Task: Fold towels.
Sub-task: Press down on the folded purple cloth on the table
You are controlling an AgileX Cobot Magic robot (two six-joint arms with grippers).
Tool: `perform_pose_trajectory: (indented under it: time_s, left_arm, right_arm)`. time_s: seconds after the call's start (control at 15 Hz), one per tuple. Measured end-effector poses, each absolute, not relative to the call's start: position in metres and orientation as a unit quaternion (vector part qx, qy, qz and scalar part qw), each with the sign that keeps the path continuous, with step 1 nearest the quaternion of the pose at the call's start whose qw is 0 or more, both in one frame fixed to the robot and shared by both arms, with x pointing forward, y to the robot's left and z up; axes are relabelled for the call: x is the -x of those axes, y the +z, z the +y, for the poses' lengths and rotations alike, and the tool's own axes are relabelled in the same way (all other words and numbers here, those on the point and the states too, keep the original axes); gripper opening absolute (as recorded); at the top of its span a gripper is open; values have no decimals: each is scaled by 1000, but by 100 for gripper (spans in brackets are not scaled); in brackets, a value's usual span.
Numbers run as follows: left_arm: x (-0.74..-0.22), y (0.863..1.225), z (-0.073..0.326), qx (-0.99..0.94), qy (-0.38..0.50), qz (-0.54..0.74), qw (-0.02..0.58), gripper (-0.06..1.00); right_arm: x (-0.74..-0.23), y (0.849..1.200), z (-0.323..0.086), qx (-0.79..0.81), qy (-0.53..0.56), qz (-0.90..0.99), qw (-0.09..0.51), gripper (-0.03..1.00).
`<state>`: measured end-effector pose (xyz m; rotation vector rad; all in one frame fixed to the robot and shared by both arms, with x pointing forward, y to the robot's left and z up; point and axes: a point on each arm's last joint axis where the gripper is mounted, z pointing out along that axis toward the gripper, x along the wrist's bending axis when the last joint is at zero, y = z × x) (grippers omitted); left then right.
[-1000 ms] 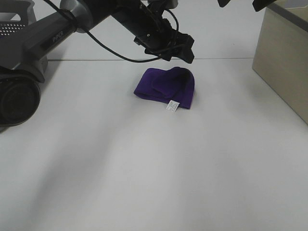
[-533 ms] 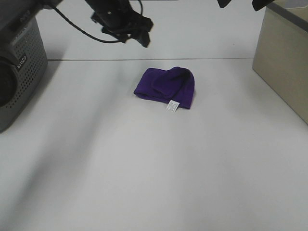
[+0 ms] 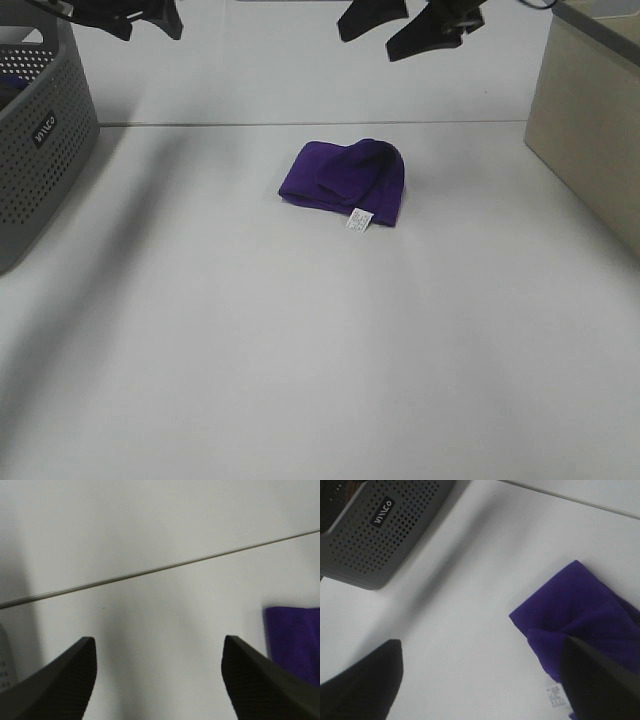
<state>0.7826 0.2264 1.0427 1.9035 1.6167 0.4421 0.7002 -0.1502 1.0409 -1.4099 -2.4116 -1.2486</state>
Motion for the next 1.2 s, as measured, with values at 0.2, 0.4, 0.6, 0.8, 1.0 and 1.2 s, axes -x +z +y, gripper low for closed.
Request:
perform_pose_trajectory:
  time_s: [0.2,0.4,0.6,0.8,1.0,1.2]
  left_arm:
    - [-784,1043,241,-708,171,618,296,65]
    - [-784,1043,239,-708,166,618,300,65]
    - [-784,1043,236,-707,154,616,310,65]
    - [-783,1044,234,-709,145,612,320,65]
    - [-783,1044,234,-710,145,610,320,65]
    - [-783,1044,234,-710,146,610,319,65]
  right_arm:
    - [-722,995,-132,457,-402,-791,64,82]
    - [-741,967,-101,428,-410,-803,61,81]
    - [-746,930,-78,407,-339,-847,33,80]
    - [-747,896,-92,394,-240,-887,0,80]
    - [-745,894,-102,378,-182,-908,-15,80]
    - [-744,903,-113,372,-127,-919,-45,77]
